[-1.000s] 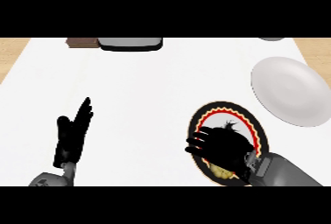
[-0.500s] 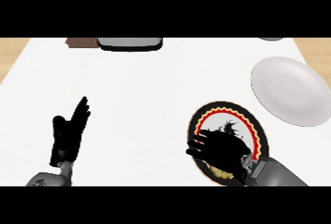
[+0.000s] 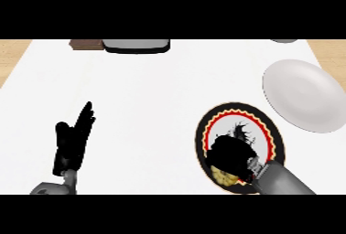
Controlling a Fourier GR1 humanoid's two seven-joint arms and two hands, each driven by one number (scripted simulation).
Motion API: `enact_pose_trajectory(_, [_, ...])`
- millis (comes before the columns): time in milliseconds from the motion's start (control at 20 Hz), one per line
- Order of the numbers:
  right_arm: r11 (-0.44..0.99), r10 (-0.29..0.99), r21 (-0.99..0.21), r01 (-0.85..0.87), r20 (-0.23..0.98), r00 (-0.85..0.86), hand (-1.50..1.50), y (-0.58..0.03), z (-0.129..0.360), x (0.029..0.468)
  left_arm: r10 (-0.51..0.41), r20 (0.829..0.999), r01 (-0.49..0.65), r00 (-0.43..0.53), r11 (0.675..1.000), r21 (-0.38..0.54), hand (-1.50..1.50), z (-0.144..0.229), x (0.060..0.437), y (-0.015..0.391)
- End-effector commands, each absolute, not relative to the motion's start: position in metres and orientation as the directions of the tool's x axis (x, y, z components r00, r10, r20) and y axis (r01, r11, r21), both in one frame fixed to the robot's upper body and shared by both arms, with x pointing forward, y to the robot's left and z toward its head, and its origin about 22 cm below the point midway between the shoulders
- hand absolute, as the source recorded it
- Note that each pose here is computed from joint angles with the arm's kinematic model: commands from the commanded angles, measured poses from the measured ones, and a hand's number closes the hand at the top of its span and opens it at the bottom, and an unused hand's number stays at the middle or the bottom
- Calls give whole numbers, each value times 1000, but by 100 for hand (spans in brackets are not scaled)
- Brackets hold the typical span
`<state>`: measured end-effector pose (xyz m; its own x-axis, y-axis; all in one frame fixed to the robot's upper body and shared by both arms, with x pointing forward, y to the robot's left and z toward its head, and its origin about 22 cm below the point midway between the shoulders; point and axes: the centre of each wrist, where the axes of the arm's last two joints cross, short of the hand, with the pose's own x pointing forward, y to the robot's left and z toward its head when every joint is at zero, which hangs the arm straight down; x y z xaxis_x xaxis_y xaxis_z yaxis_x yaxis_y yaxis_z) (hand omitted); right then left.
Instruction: Pick the squash from the plate and place it in the plate
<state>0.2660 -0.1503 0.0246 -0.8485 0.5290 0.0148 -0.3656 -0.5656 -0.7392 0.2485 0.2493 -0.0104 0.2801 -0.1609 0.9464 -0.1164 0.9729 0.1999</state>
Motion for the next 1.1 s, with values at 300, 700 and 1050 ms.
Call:
enact_pose_trajectory(300, [-518,454,-822,-235,-32,-890,150,-149,21,269,-173,944,-128,280,968,215,0,-6,256,247])
enact_pose_trajectory(700, [-54,827,-978,-200,68,-558,150,-190,52,306,-159,946,-149,281,967,207,0,-14,247,257])
enact_pose_trajectory(1050, [343,937,-939,27,340,-80,150,-242,59,337,-151,944,-110,292,975,190,0,-15,245,249])
